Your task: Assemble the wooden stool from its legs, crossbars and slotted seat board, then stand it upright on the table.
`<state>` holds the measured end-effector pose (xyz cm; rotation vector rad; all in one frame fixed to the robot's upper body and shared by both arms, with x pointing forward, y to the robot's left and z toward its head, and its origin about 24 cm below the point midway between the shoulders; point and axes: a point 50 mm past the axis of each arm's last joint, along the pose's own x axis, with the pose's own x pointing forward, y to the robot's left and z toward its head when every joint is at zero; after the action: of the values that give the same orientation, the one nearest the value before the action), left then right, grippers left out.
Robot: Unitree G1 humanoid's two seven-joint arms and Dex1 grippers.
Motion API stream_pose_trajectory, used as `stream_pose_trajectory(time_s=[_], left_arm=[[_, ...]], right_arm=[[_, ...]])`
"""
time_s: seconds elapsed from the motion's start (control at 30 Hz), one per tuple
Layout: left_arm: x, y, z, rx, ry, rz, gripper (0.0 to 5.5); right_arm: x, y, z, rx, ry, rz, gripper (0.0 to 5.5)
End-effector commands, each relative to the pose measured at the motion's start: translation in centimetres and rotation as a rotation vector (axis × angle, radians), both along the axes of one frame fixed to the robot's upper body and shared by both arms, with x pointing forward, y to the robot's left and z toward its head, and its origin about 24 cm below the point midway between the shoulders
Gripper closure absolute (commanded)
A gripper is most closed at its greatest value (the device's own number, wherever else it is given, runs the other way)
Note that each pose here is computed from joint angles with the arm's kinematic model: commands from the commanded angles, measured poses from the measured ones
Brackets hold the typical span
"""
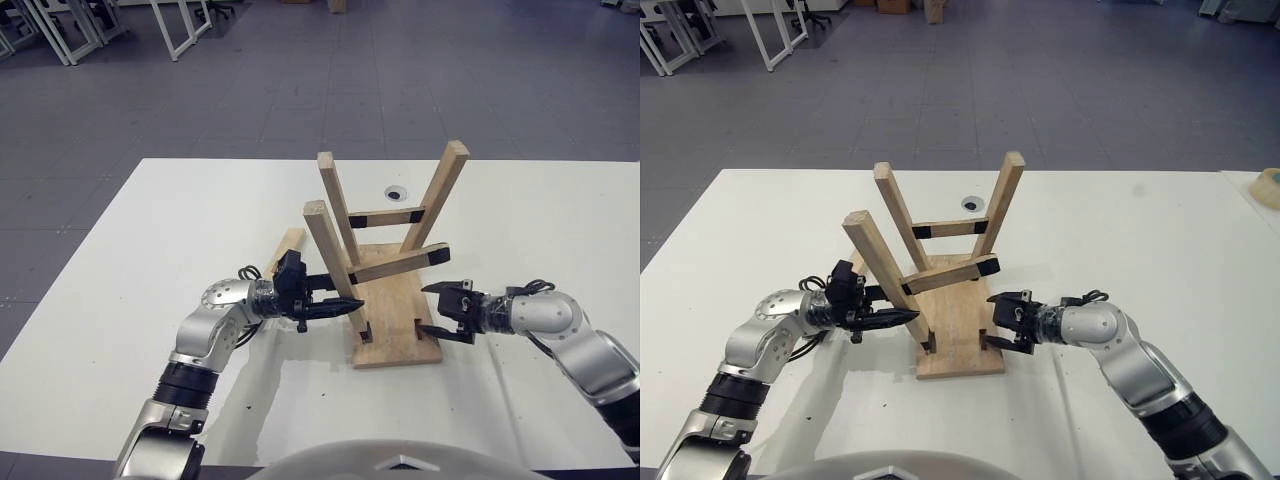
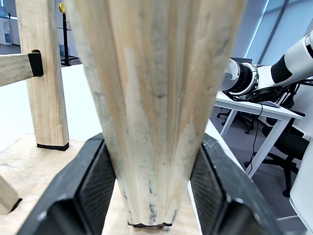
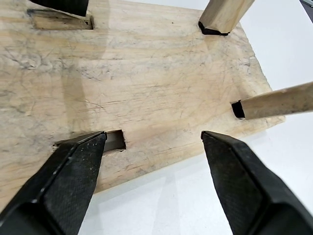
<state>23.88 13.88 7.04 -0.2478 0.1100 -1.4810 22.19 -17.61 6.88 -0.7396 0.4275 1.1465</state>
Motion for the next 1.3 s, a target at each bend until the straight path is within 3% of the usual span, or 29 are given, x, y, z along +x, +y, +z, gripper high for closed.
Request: stream_pose_trajectory(time_s=[0.03, 0.33, 0.83, 1.07, 1.3], left_arm=[[0.3, -0.1, 0.6, 0.007, -0.028, -0.019, 3.45], [0.3, -1.3, -0.3, -0.002, -0.005, -0.001, 3.45], [0.1, 0.5, 0.0, 0.05, -0.001, 0.008, 3.45], [-1.0, -0.7, -1.0, 0.095, 0.002, 0.002, 3.45], [0.0, -0.1, -2.1, 0.224, -0.097, 0.124, 3.46]], right_arm=[[-0.8, -1.8, -2.8, -0.115, 0.096, -0.069, 1.93], [-1.0, -1.6, -3.2, -0.111, 0.103, -0.071, 1.93], [-1.3, -1.9, -3.7, -0.127, 0.11, -0.087, 1.93], [-1.3, -2.0, -3.8, -0.13, 0.106, -0.096, 1.93], [-1.7, -1.9, -3.8, -0.125, 0.11, -0.1, 1.93]])
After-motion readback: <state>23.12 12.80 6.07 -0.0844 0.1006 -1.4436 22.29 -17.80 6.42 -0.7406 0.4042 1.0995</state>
